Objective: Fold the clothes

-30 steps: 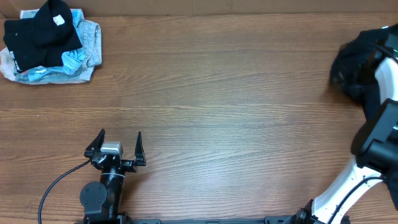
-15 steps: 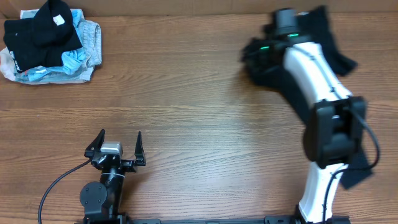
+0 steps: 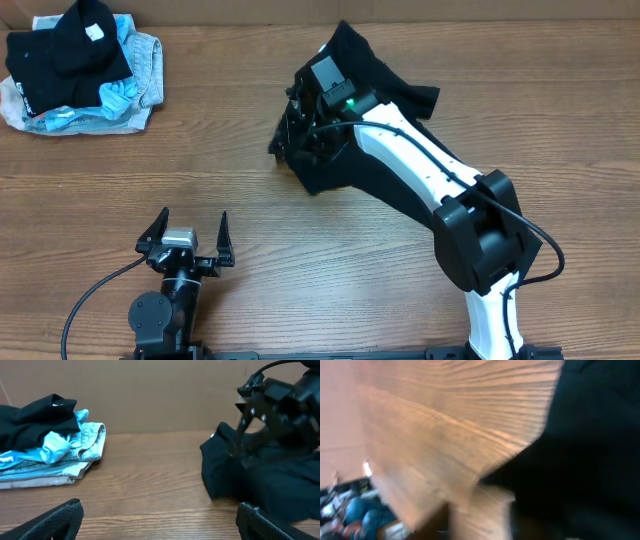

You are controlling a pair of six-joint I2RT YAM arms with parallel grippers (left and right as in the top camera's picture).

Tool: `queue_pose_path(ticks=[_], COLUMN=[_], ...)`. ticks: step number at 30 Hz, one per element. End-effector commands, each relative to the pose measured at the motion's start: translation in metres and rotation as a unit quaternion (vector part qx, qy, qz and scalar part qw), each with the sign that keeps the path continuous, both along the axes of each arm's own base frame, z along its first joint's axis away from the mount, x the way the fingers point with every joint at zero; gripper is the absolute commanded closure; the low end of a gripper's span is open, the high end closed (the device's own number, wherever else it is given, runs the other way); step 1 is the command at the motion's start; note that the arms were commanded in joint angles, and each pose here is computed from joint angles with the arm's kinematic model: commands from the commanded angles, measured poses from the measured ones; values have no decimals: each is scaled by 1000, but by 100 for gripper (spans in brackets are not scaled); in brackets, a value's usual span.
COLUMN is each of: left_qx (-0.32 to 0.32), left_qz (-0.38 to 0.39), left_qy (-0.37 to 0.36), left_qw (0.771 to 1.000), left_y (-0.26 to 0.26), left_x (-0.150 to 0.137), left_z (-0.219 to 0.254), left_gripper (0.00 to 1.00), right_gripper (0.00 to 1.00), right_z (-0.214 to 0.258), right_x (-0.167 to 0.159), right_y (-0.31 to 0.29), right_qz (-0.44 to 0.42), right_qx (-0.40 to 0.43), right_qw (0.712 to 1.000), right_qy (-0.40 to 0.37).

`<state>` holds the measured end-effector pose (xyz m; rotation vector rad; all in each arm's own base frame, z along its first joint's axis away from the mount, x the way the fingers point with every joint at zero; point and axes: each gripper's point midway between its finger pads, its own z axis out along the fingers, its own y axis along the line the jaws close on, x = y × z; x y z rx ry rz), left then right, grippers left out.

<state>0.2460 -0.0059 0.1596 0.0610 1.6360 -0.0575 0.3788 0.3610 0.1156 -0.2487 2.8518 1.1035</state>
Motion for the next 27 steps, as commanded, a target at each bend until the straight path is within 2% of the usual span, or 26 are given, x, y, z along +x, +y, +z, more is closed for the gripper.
queue_pose_path(ticks=[1,8,13,18,22,27], left_qx=[3,3,3,3,3,3], left_qz=[8,8,8,8,8,8], left_qy=[-2,-2,-2,-2,-2,-2], left_qw=[1000,1000,1000,1000,1000,1000], left_y=[3,3,3,3,3,3], left_x=[0,0,0,0,0,0], left_z=[0,0,0,0,0,0], left_gripper=[0,0,0,0,0,0], right_gripper=[0,0,0,0,0,0], right_z=[24,20,8,6,9,-6], right_x=[2,39,91,122,139,147], right_y=[-2,-77,-191,-288,-324,-326], right_qz=[37,-49,-183,-283,-318,-322], right_qx=[33,-5,-70,-89,-84,-97], right_qw=[998,999,981,955,944,941], right_qy=[-23,13,10,-4,-31,-41])
